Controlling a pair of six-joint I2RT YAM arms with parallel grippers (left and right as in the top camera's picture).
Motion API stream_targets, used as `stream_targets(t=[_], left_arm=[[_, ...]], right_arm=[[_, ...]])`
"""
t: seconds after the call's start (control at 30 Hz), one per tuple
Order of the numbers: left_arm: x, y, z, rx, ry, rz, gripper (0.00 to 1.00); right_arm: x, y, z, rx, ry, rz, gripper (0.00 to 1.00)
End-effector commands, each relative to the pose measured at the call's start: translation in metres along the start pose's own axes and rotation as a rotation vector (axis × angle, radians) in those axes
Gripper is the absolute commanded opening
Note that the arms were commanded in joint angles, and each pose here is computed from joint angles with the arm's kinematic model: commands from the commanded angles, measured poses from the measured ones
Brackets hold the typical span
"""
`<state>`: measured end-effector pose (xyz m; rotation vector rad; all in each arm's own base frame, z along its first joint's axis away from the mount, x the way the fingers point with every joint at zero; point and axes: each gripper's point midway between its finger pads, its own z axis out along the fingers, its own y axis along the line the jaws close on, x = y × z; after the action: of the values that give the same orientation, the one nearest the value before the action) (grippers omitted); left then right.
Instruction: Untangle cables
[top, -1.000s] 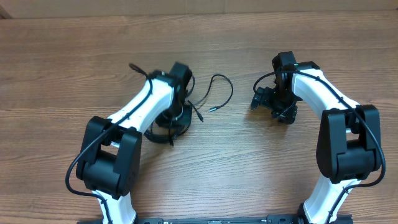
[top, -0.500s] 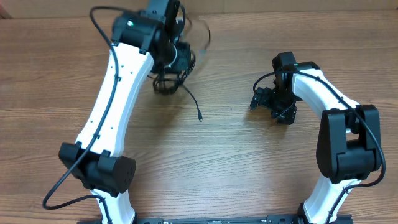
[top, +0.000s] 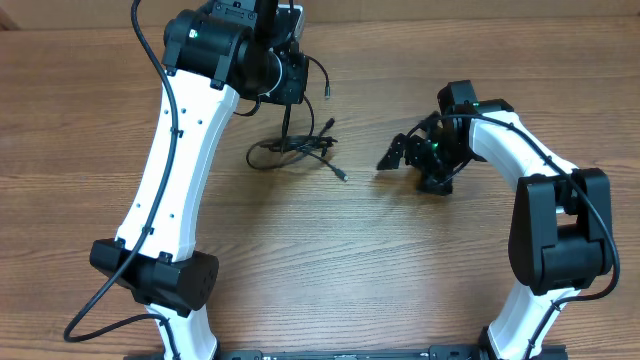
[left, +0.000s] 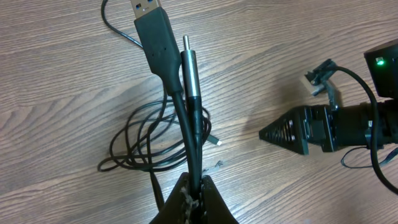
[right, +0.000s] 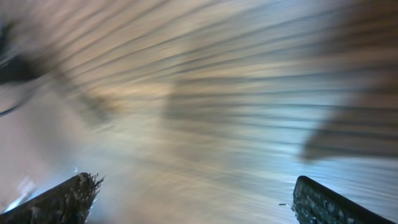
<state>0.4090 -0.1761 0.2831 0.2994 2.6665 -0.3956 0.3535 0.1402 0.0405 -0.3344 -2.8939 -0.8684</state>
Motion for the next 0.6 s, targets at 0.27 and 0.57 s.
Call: stream_targets(t=[0.27,0.57], left_arm=[[-0.002,0.028,-0.009,-0.160,-0.031,-0.113,0.04],[0.001,0.021,-0.008,-0.120,-0.015,-0.116,0.04]], right_arm=[[0.012,0.032,-0.002,-0.195,0.069,-0.043,1.00],[0.002,0.052,-0.004,-0.275,0.066,0.139,0.99]])
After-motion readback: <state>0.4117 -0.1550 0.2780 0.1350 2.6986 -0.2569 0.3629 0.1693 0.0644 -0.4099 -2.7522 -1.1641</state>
